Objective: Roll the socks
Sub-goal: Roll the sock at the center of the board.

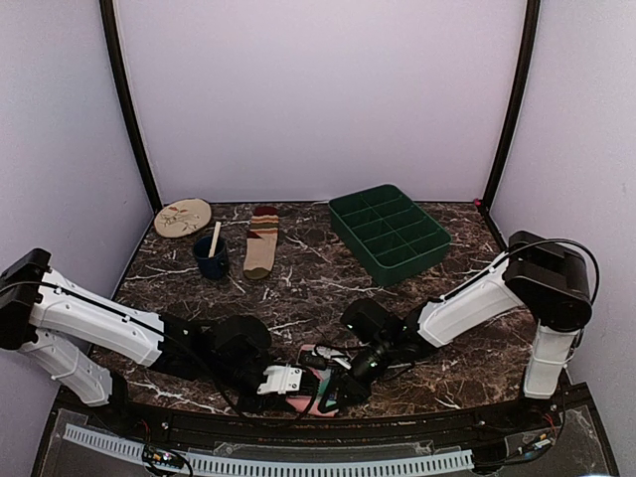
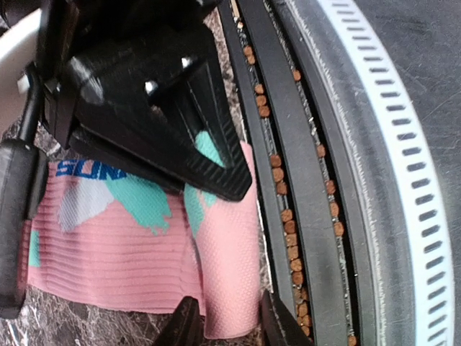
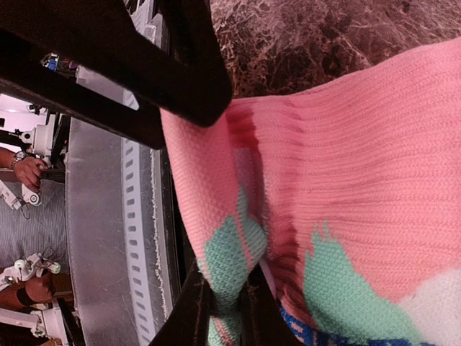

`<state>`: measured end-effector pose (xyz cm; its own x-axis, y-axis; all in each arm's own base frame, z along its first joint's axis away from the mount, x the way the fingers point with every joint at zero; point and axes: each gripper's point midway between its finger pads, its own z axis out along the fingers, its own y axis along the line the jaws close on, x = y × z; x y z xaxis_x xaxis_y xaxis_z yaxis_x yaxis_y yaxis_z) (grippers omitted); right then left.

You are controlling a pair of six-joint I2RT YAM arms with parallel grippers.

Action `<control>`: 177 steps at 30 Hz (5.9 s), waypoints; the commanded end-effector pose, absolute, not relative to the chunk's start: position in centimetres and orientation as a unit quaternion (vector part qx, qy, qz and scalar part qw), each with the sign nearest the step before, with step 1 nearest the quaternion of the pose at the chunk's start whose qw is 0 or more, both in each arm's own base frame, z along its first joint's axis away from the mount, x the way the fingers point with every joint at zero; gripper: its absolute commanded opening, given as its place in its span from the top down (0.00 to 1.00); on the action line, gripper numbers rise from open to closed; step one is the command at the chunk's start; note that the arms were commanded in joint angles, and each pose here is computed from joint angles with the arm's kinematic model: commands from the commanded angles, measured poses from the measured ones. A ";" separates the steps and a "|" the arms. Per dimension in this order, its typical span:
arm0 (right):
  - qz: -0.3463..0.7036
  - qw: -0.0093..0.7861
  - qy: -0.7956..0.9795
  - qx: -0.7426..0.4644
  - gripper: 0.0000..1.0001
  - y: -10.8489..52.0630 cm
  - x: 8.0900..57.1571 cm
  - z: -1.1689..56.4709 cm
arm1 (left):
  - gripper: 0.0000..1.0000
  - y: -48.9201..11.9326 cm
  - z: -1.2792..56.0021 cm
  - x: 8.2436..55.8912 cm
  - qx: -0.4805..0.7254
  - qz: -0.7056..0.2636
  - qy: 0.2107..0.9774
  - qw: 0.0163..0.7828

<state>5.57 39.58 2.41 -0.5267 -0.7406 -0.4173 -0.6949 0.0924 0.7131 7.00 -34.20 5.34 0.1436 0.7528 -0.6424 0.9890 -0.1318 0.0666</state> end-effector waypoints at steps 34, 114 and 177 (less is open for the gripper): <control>-0.370 0.122 -0.810 0.439 1.00 34.1 4.5 -3.1 | 0.94 -35.8 2.0 6.0 0.739 -0.230 0.611 0.165; -0.066 -0.292 -0.740 0.602 0.55 34.5 13.9 6.3 | 1.00 -36.6 1.5 15.5 0.497 -0.457 0.733 -0.081; -0.127 -0.152 -0.731 0.653 1.00 36.7 10.8 0.3 | 0.69 -36.3 4.0 19.1 0.462 -0.433 0.774 0.020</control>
